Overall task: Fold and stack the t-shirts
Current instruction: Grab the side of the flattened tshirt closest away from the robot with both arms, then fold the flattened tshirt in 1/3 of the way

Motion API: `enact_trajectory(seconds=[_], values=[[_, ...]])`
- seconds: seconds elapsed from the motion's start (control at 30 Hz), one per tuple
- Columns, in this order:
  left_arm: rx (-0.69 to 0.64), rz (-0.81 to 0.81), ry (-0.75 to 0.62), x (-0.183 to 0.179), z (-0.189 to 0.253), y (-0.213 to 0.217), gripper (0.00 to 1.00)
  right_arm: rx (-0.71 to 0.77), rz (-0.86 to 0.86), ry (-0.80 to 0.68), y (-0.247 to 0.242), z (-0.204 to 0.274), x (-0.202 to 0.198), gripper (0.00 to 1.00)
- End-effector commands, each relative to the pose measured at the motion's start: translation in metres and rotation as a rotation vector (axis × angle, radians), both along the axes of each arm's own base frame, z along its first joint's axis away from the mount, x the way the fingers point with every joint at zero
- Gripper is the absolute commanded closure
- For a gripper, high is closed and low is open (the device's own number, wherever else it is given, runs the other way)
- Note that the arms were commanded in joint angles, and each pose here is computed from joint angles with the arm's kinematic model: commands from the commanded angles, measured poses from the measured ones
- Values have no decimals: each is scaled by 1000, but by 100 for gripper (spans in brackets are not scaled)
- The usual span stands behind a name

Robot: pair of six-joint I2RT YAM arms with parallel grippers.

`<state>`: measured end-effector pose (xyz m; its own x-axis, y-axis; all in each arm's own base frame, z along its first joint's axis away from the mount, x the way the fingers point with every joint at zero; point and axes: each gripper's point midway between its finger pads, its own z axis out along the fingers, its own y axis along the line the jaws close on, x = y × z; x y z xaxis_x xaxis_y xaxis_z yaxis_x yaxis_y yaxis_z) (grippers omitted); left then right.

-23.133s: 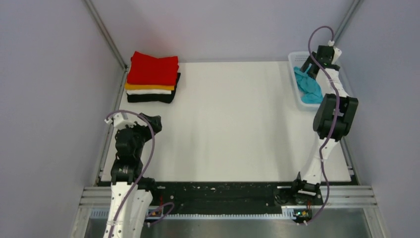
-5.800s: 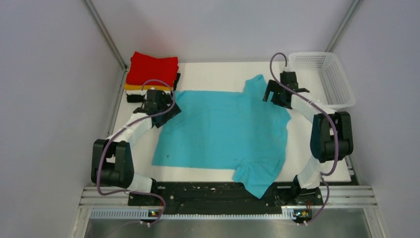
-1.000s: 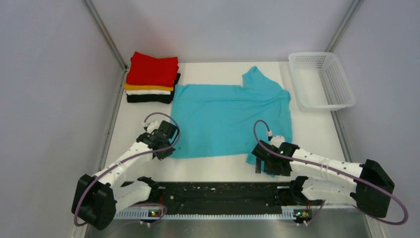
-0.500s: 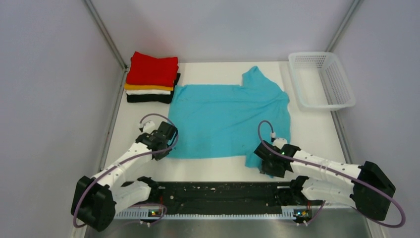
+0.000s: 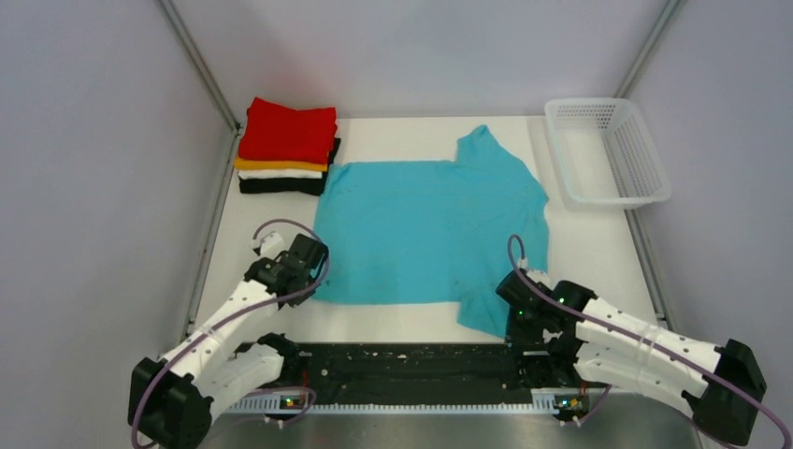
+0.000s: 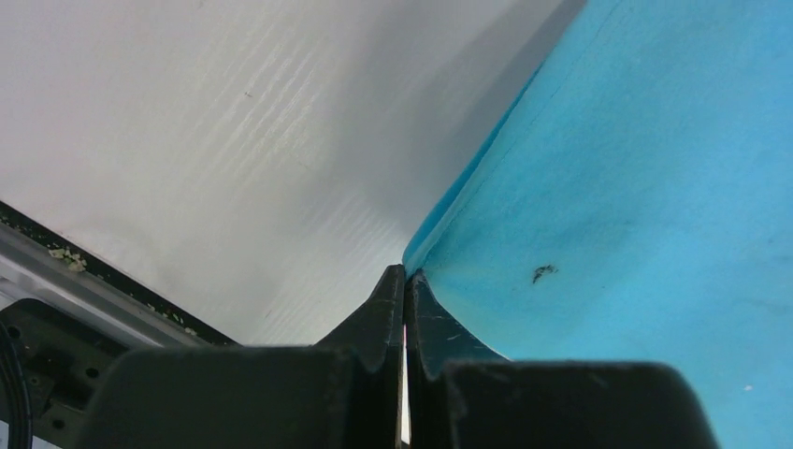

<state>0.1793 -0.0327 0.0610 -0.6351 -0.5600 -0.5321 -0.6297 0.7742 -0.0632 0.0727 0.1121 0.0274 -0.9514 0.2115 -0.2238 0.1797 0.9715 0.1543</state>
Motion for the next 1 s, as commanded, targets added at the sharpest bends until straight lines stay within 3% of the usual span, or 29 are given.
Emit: enact_trajectory(seconds=[0.0,0.2,0.37,0.57,0.97], values=[[-58,64,0,-20,-1,3,100,22,35,120,-4,12,-34,100],[-112,82,-15,-29,-4,0,100,56,51,123,-2,21,-42,100],[-108,62,-78,-13,9,-2,100,69,40,18,4,36,-20,100],[-140,17,-179,22,29,-18,100,76,46,-162,16,62,37,100],[-56,38,-160,86,40,-14,100,85,55,-367,19,107,152,100]])
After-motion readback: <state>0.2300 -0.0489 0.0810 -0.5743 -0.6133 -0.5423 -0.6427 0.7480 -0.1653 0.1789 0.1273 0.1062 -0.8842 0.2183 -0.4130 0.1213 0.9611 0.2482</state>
